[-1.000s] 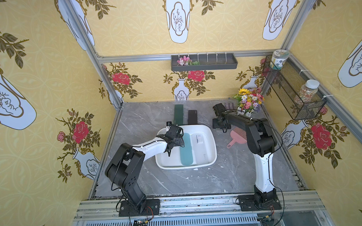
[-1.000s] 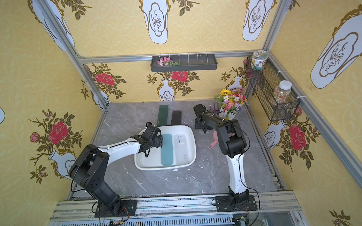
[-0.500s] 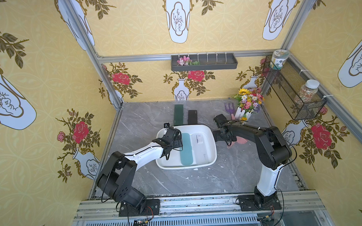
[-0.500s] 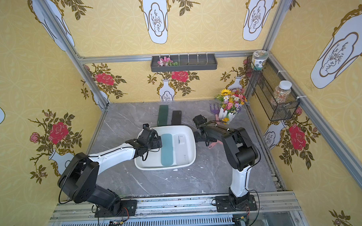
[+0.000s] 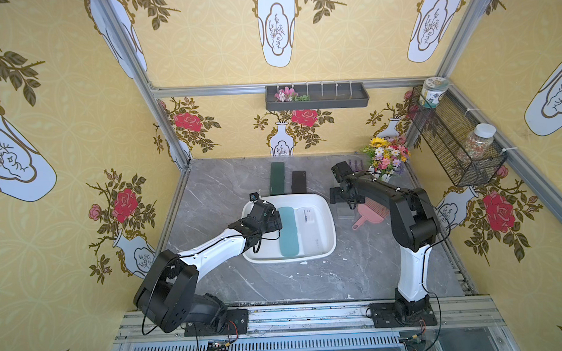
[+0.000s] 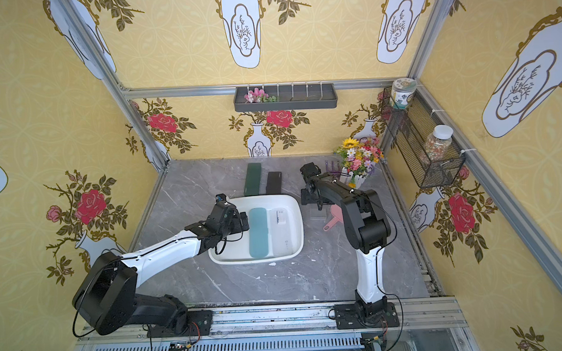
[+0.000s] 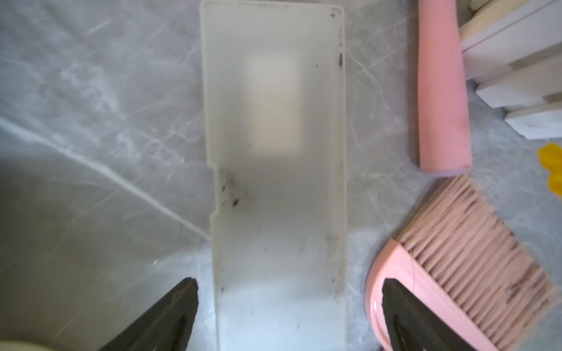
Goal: Put the pencil case into the storage box
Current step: Pick up the pencil case from the center of the board.
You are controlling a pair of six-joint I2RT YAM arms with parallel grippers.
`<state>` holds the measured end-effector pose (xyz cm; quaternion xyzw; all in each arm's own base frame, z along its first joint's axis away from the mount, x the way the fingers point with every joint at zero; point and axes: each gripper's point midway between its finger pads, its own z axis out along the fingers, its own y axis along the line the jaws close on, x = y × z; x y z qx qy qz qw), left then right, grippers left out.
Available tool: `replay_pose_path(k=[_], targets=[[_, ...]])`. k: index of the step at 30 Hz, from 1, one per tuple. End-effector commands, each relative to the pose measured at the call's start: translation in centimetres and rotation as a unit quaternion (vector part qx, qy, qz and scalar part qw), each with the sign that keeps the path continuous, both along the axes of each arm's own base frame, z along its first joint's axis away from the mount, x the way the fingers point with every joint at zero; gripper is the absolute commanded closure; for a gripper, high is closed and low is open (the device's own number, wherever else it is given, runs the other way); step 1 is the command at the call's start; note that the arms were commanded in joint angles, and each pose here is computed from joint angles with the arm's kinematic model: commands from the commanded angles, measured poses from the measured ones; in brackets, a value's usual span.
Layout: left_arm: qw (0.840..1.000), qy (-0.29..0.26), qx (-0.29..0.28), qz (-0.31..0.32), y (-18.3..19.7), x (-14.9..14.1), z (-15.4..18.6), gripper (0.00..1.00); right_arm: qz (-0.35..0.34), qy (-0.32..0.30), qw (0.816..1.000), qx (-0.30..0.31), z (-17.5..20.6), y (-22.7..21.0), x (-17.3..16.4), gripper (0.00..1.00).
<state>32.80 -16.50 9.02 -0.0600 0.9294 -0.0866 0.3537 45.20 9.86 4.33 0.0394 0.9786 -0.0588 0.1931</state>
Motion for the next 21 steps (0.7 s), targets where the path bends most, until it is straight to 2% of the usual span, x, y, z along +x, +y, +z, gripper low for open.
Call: replay_pose_path(k=[1, 7, 15, 21], targets=[[1.0, 0.002, -0.001, -0.002, -0.1, 0.0, -0.3, 0.0, 0.002, 0.007, 1.0, 0.007, -0.2, 0.0, 0.6, 0.03], [1.0, 0.003, 0.007, -0.001, 0.0, 0.2, -0.7, 0.0, 0.0, 0.012, 0.999, 0.029, -0.9, -0.1, 2.3, 0.03], [1.0, 0.004, 0.012, 0.001, 0.2, 0.0, -1.0, 0.0, 0.0, 0.03, 0.999, 0.037, -2.6, -0.3, 2.4, 0.01], [1.0, 0.006, 0.012, 0.002, 0.3, -0.1, -1.3, 0.0, -0.001, 0.033, 0.999, 0.038, -3.1, -0.4, 2.0, 0.16]])
